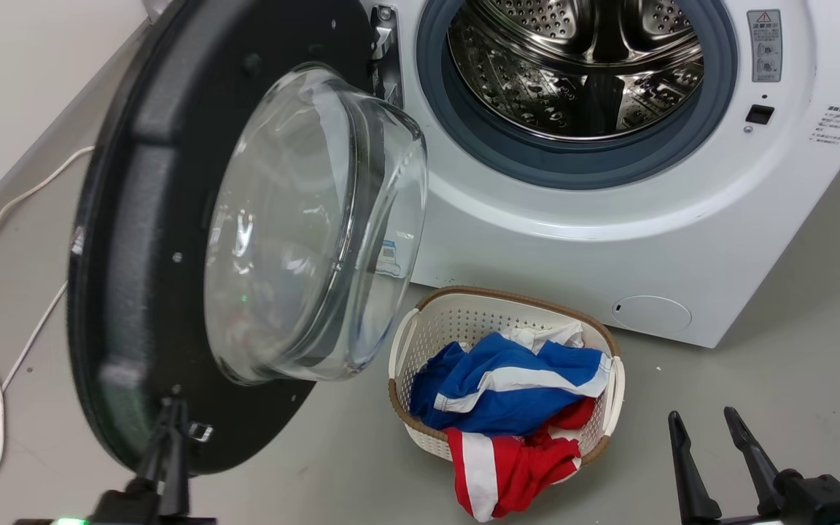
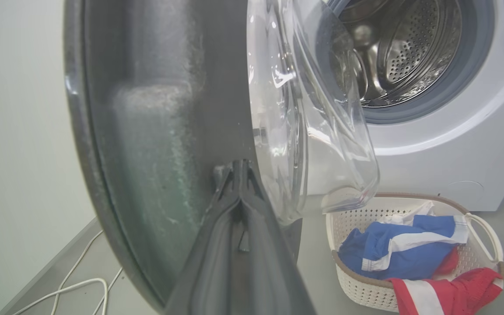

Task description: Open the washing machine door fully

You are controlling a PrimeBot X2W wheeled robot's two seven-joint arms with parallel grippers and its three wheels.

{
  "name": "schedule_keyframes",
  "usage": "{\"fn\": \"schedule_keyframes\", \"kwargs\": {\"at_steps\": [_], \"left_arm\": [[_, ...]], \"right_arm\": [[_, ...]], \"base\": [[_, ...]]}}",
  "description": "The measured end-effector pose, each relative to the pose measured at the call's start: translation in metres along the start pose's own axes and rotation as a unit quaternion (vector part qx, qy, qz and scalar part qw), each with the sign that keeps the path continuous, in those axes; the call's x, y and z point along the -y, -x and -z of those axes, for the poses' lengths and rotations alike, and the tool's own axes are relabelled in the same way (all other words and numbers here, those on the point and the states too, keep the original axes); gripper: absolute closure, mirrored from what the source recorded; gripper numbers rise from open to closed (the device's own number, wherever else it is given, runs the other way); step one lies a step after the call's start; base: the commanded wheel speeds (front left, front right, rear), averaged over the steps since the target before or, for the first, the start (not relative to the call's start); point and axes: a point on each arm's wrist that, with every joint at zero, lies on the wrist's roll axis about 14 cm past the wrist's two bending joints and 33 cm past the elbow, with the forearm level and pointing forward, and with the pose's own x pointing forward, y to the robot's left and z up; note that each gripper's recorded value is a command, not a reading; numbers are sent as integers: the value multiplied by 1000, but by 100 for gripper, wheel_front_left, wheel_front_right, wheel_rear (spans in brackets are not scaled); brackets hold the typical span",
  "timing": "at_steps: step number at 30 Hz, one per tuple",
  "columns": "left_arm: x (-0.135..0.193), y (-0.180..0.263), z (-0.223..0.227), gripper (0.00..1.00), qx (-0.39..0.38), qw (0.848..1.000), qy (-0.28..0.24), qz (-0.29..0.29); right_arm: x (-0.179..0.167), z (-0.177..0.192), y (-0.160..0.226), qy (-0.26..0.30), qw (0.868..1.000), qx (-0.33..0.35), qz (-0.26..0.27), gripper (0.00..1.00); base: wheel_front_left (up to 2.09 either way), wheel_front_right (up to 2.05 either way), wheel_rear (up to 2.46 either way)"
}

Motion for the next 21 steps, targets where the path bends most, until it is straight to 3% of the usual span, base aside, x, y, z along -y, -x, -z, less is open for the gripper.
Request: {"fn": "schedule_keyframes", "kwargs": {"at_steps": [21], "left_arm": [[-86,-28,4,100,-9,995,-45,-91]], "right_arm": [[9,11,0,3,1000,-16,11,0]], "base": [[0,0,0]]}}
